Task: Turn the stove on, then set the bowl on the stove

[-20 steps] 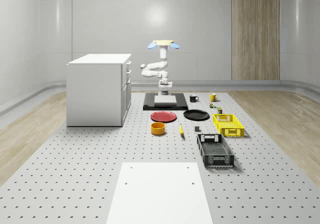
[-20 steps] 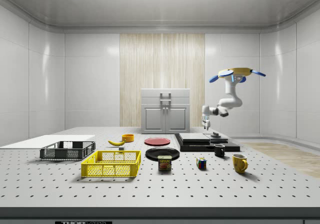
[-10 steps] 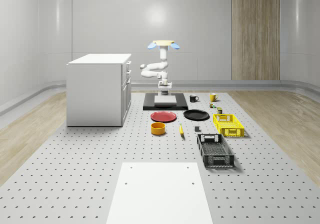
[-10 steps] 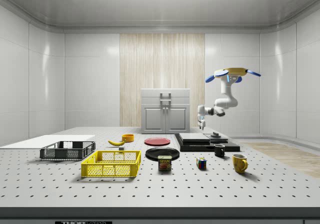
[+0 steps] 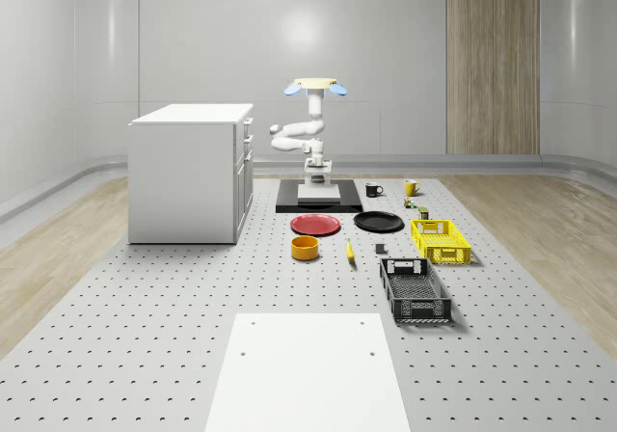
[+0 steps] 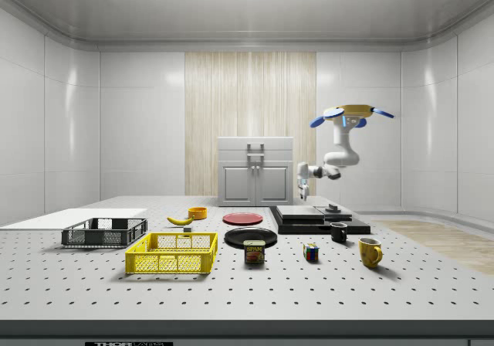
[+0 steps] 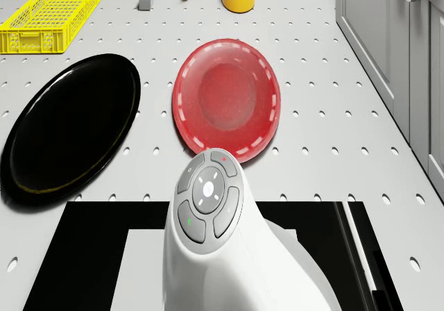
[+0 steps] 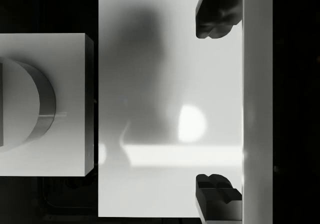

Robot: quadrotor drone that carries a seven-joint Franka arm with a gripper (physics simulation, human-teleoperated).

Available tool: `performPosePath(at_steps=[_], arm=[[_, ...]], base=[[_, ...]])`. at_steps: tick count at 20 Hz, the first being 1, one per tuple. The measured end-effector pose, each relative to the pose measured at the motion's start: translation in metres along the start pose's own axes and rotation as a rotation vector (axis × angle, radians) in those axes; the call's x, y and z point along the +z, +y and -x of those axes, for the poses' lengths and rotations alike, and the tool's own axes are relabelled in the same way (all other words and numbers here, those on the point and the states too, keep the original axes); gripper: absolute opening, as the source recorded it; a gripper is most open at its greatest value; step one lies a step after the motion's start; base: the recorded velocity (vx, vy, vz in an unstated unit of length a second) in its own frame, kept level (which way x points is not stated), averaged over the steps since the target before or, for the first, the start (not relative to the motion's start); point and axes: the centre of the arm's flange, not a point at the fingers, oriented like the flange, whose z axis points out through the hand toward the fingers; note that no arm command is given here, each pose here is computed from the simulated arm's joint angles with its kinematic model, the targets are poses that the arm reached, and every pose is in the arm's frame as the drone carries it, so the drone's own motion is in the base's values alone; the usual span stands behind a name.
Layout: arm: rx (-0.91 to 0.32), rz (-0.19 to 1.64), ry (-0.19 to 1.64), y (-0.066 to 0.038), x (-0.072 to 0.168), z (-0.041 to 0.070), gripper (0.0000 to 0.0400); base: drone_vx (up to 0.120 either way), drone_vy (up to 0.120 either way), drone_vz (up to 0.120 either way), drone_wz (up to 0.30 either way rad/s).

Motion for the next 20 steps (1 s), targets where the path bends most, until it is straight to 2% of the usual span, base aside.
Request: performPosePath(at_steps=[20], arm=[[0.000,0.000,0.000,0.0000,0.0000,0.0000,0.0400]], base=[[0.120,0.000,0.000,0.000]])
